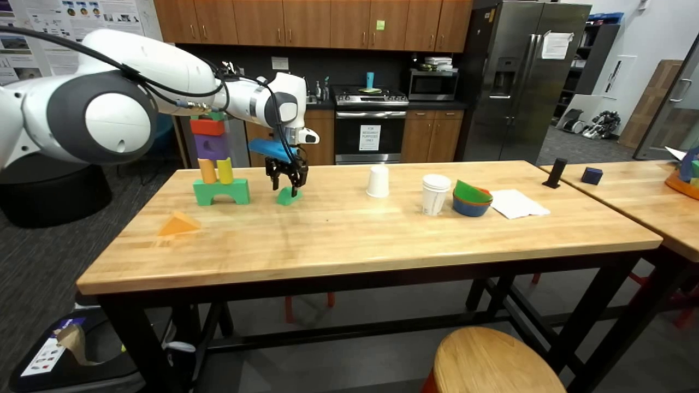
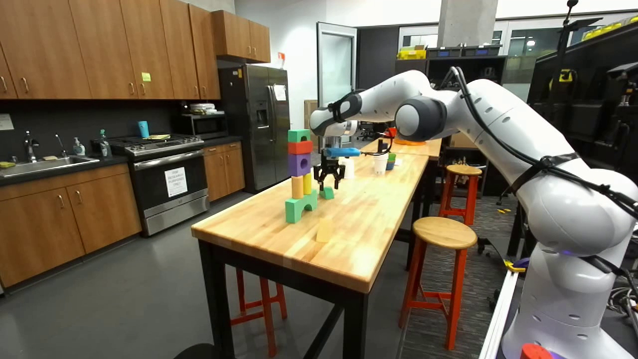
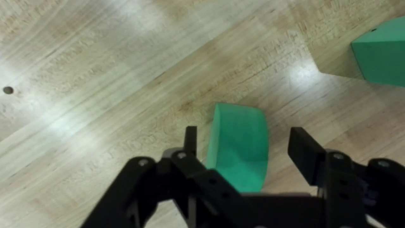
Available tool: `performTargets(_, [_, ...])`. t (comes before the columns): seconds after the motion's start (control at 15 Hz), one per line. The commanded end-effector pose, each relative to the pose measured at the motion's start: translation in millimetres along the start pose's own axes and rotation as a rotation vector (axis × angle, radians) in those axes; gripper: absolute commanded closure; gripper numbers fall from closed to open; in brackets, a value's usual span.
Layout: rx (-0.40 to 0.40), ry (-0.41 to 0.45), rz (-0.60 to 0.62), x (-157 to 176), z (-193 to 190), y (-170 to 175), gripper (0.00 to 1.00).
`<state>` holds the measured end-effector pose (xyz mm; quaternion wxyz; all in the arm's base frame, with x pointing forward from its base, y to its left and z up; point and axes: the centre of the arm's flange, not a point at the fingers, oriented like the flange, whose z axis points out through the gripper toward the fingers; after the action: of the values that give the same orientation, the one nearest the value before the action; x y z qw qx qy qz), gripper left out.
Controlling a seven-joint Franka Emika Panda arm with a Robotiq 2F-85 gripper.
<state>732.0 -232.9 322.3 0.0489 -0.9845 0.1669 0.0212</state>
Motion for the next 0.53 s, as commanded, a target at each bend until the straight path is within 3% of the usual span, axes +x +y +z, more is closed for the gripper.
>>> performTargets(0.0, [-0.006, 0.003, 0.0, 1.2, 5.6, -5.5, 0.01])
performTargets(0.47, [-0.022, 0.034, 0.055, 11.3, 14.1, -5.7, 0.0])
